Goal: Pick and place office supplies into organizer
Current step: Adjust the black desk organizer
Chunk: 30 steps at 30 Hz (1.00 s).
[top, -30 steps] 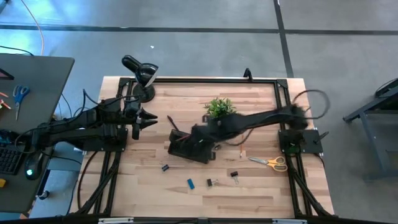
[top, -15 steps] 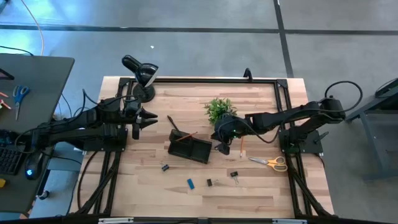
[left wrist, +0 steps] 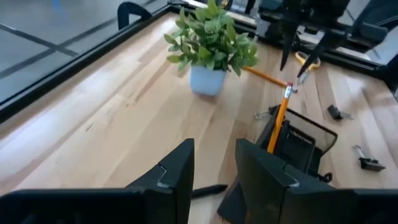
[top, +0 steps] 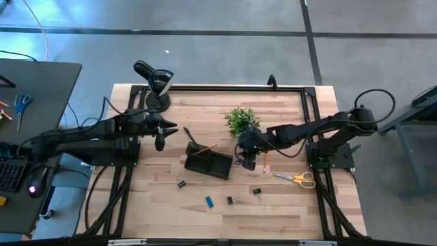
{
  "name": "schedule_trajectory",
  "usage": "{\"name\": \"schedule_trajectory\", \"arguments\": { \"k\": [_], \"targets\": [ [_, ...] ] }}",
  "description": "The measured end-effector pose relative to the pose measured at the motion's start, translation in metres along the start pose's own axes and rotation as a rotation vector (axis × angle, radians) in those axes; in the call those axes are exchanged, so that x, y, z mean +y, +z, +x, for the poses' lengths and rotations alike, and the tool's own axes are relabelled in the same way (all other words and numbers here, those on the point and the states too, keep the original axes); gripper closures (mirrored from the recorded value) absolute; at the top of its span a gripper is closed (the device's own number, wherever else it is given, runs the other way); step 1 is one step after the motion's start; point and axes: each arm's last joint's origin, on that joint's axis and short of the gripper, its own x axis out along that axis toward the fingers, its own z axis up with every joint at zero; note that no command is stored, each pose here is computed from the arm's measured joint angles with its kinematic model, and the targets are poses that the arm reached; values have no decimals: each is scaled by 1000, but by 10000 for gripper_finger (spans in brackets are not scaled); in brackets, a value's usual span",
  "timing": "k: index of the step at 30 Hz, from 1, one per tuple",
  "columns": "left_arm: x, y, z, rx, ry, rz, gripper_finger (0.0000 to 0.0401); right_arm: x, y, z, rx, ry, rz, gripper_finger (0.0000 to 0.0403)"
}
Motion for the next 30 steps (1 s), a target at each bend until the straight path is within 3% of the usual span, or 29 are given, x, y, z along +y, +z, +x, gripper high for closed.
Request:
{"name": "schedule_trajectory", "arguments": {
  "k": [9,17,23,30],
  "targets": [
    [0,4,13,-19,32,-26,295,18,7,43,-145,-34,-72,274],
    [1,2,22,17,28,-17,295,19,12,73,-44,-99,-131,274],
    [-1,3,21,10,-17,-15,295,17,23,78,-50,-69,-148,274],
    [-1,3,21,14,-32,-18,295,14,14,94,19,-33,-148,274]
  ]
}}
